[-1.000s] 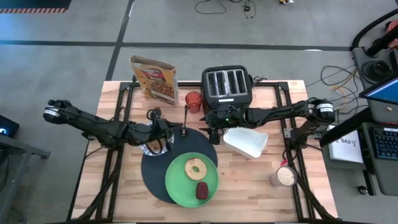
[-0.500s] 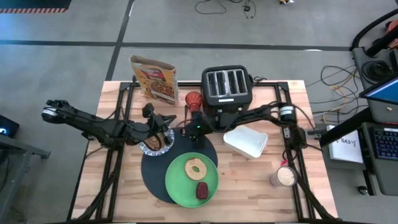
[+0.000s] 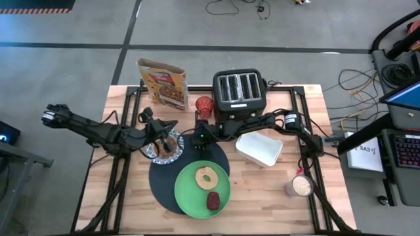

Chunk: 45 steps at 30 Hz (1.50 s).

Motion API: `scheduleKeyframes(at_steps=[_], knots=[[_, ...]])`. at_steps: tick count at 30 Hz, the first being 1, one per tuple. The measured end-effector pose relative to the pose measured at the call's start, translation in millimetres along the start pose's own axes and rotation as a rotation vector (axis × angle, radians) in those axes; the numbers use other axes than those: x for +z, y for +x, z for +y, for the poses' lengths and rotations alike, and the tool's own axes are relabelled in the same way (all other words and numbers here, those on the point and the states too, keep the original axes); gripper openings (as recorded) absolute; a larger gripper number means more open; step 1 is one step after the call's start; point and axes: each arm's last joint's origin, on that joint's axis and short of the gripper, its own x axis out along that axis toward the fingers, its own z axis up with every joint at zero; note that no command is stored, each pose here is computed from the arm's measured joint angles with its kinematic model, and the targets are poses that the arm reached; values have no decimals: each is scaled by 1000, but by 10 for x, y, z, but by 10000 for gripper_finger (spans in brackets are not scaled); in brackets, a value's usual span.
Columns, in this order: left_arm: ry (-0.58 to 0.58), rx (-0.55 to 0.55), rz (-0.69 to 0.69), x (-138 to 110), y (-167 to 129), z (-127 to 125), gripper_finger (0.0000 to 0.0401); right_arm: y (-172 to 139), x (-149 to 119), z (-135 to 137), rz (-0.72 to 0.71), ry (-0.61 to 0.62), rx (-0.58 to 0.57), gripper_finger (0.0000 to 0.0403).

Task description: Arrange a breakfast setting

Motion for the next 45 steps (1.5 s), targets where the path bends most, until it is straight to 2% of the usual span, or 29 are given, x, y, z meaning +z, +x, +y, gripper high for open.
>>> scheduleKeyframes(at_steps=[6,9,17,26,34,39,43,45], knots=[[1,-6,-1,1,-16,2,0,-8,6,-3,-2,-43,-5,45],[3,-7,3,-6,-9,-9,0,-38,37,-14,-14,-71,-22,19],[-14,-9,4,-9,-3,-21,0,-224,204,18,-55,-14,-18,18],[-4,-12,9,-16,-5,-24,0,-492,511,255,-108,68,-13,16],[7,-27,17,-69,-17,-52,0,-564,645,377,-140,-7,-34,16],[-16,-39,26,-136,-26,-79,0,-681,836,326,-192,75,-37,17],[-17,-46,33,-191,-31,-97,0,-818,956,359,-154,116,-19,17],[-19,-50,31,-207,-33,-105,0,-860,970,349,-118,162,-54,13]])
